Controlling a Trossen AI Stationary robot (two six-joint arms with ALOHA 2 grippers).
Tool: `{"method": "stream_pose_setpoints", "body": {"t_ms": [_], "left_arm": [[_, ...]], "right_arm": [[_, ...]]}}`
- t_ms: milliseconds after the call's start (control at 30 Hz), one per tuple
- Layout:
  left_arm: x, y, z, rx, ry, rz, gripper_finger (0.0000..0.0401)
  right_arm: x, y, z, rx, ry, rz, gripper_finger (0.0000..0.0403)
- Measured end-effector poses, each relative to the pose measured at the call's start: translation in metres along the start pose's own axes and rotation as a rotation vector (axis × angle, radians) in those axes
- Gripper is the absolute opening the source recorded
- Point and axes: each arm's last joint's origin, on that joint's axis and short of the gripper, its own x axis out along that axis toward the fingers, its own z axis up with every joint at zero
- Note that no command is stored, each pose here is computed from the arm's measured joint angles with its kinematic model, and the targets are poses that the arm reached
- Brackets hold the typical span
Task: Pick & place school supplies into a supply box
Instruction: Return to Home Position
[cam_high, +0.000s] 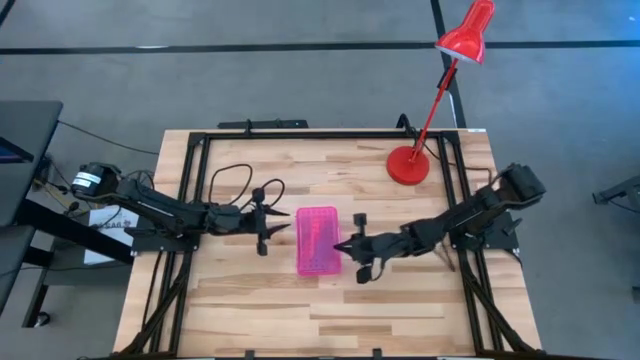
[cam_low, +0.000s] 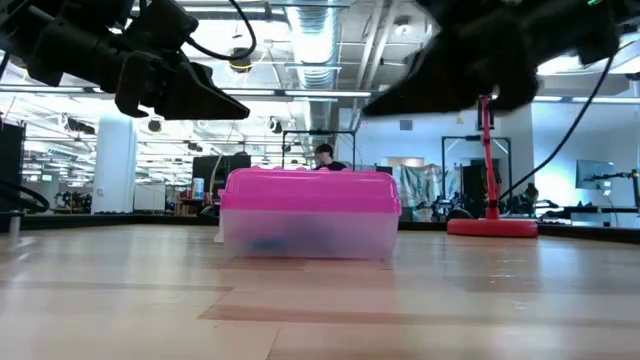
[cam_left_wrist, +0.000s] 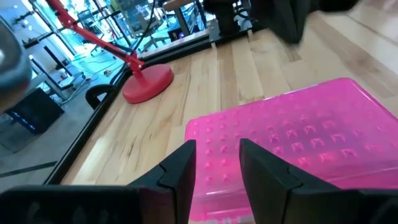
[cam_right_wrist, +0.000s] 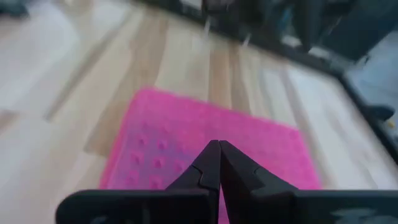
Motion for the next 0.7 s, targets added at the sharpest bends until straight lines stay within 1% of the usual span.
{"method": "stream_pose_setpoints", "body": {"t_ms": [100, 200, 300, 367, 500, 600, 700], "left_arm": [[0.000, 0.000, -0.001, 0.021, 0.007, 0.000, 0.0119], [0.000, 0.000, -0.002, 0.015, 0.025, 0.018, 0.0119], [0.000, 0.002, -0.003, -0.016, 0.039, 0.067, 0.0119], [0.000, 0.003, -0.003, -0.021, 0.054, 0.128, 0.0119], [-0.001, 0.006, -0.004, -0.025, 0.080, 0.231, 0.0119], [-0.001, 0.007, -0.005, -0.022, 0.093, 0.250, 0.0119], [-0.001, 0.007, -0.005, -0.023, 0.091, 0.247, 0.0119]], "right_arm": [[-0.017, -0.005, 0.007, 0.032, -0.105, -0.012, 0.0000], [-0.031, -0.007, 0.016, 0.065, -0.186, -0.014, 0.0000], [-0.040, -0.006, 0.019, 0.067, -0.209, -0.003, 0.0000], [-0.043, -0.005, 0.019, 0.060, -0.195, -0.007, 0.0000], [-0.044, -0.011, 0.019, 0.093, -0.170, -0.099, 0.0000], [-0.042, -0.020, 0.017, 0.189, -0.155, -0.181, 0.0000], [-0.042, -0.028, 0.015, 0.283, -0.139, -0.246, 0.0000]]}}
